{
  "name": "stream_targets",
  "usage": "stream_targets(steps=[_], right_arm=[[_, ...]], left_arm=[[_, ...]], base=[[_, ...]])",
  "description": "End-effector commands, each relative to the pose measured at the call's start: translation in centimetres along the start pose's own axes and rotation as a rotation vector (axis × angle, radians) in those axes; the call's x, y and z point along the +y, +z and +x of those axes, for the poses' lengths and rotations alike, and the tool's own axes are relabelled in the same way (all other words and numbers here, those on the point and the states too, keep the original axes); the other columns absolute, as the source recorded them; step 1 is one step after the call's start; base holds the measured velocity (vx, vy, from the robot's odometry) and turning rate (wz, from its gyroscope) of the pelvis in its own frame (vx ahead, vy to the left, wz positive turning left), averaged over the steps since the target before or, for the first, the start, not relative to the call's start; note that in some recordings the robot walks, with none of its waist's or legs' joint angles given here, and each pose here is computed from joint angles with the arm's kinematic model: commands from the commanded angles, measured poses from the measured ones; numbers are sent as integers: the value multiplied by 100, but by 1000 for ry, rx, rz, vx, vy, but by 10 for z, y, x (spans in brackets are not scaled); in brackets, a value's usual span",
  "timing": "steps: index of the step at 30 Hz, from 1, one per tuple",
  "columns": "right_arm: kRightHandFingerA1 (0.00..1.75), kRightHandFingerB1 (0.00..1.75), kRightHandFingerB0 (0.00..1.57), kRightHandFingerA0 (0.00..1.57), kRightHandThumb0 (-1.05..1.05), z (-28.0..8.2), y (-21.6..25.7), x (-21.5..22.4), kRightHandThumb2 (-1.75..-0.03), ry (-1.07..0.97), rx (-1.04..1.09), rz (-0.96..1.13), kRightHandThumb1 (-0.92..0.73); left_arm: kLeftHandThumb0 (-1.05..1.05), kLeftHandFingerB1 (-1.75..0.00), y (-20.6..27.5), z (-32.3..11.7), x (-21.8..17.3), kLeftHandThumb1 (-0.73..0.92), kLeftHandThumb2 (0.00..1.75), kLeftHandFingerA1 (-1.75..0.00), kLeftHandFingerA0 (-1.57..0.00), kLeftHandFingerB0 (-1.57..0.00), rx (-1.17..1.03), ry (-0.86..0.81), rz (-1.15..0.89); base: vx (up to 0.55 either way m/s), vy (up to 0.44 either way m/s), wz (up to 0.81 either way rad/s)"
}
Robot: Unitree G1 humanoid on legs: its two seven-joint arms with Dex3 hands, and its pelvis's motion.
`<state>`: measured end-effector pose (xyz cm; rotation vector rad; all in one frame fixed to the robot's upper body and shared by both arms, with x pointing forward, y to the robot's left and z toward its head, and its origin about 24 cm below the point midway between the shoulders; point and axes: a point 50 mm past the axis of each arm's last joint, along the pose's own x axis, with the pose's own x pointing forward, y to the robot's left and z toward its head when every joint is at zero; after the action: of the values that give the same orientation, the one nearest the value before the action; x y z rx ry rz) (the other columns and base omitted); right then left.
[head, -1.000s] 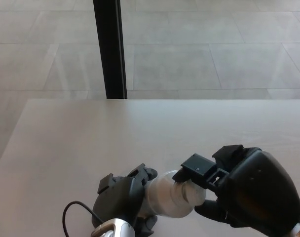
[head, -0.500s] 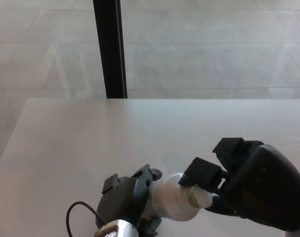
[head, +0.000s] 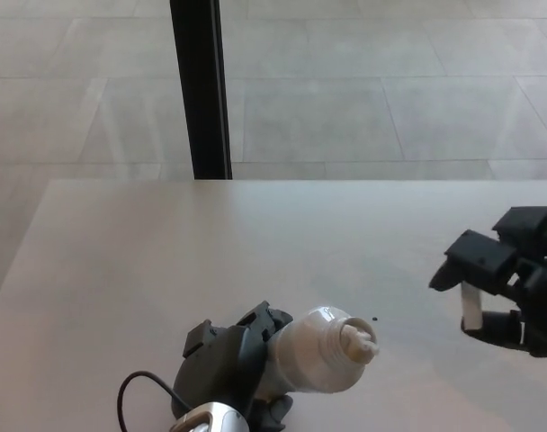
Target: The robot uses its left hand to to lift the bottle kept on the middle of the desk and tilts it towards its right hand. It then uses its right hand to rotate its cap to open it and places the bottle and cap back on the desk
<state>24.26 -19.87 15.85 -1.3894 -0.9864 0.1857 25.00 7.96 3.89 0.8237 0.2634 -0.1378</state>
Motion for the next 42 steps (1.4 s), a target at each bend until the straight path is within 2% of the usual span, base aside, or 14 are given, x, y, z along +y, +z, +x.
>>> stream_targets(steps=[1, 5, 6, 12, 15, 16, 17, 19, 26, 30, 36, 38, 41, 42], right_arm=[[133, 109, 89, 123, -39, -19, -20, 2, -109, -15, 188, 113, -47], [167, 118, 82, 103, -34, -34, -30, 16, -105, 60, 326, 139, -53], [132, 105, 87, 123, -35, -36, -31, 22, -112, 90, 341, 129, -51], [165, 96, 88, 98, -42, -49, -32, 61, -84, 386, 431, 102, -64], [163, 80, 93, 95, -44, -50, -29, 78, -78, 498, 458, 95, -68], [130, 98, 83, 116, -45, -51, -26, 91, -103, 599, 476, 76, -54], [165, 117, 82, 88, -44, -52, -24, 99, -71, 651, 483, 57, -67], [161, 86, 85, 90, -45, -51, -20, 110, -71, 704, 483, 39, -63], [156, 102, 80, 91, -44, -47, -8, 137, -75, 813, 490, -3, -63], [129, 45, 44, 85, -58, -37, -3, 142, -64, 832, 480, -13, -70], [83, 46, 21, 37, -66, -32, -3, 142, -61, 859, 490, -30, -72], [61, 48, 6, 1, -87, -35, -3, 138, -91, 858, 489, -30, -53], [0, 28, 1, 0, -80, -34, -5, 134, -74, 855, 531, -14, -60], [14, 20, 6, 0, -99, -34, -6, 133, -93, 846, 544, -13, -60]], left_arm=[[5, -65, -37, -6, -15, 81, 69, -119, -58, -53, 187, -105, 20], [4, -60, -38, -7, -16, 80, 69, -107, -65, -43, 186, -95, 4], [8, -62, -39, -7, -15, 80, 69, -101, -63, -48, 180, -95, 14], [8, -69, -37, -5, -13, 76, 74, -98, -64, -52, 151, -97, 41], [6, -70, -35, -2, -11, 83, 67, -121, -63, -49, 201, -93, -31], [4, -71, -32, -1, -12, 85, 76, -144, -52, -45, 232, -109, -88], [5, -86, -30, -1, -13, 86, 73, -150, -50, -45, 242, -122, -91], [0, -66, -28, 2, -13, 86, 64, -93, -59, -52, 228, -122, 87], [-8, -42, -21, 29, 6, 64, 58, -71, -74, -42, 217, -211, 769], [-20, -42, -12, 44, 40, 60, 57, -51, -72, -51, 235, -244, 916], [-25, -40, -16, 50, 57, 61, 58, -44, -61, -50, 330, -318, 971], [-26, -42, -26, 47, 62, 60, 56, -46, -73, -61, 359, -372, 1021], [-41, -52, -33, 44, 67, 49, 81, -56, -54, -49, 393, -427, 1058], [-45, -52, -35, 45, 69, 54, 87, -55, -51, -45, 433, -474, 1097]], base=[[0, 0, 0], [0, 0, 0], [0, 0, 0], [0, 0, 0], [0, 0, 0], [0, 0, 0], [0, 0, 0], [0, 0, 0], [0, 0, 0], [0, 0, 0], [0, 0, 0], [0, 0, 0], [0, 0, 0], [0, 0, 0]])
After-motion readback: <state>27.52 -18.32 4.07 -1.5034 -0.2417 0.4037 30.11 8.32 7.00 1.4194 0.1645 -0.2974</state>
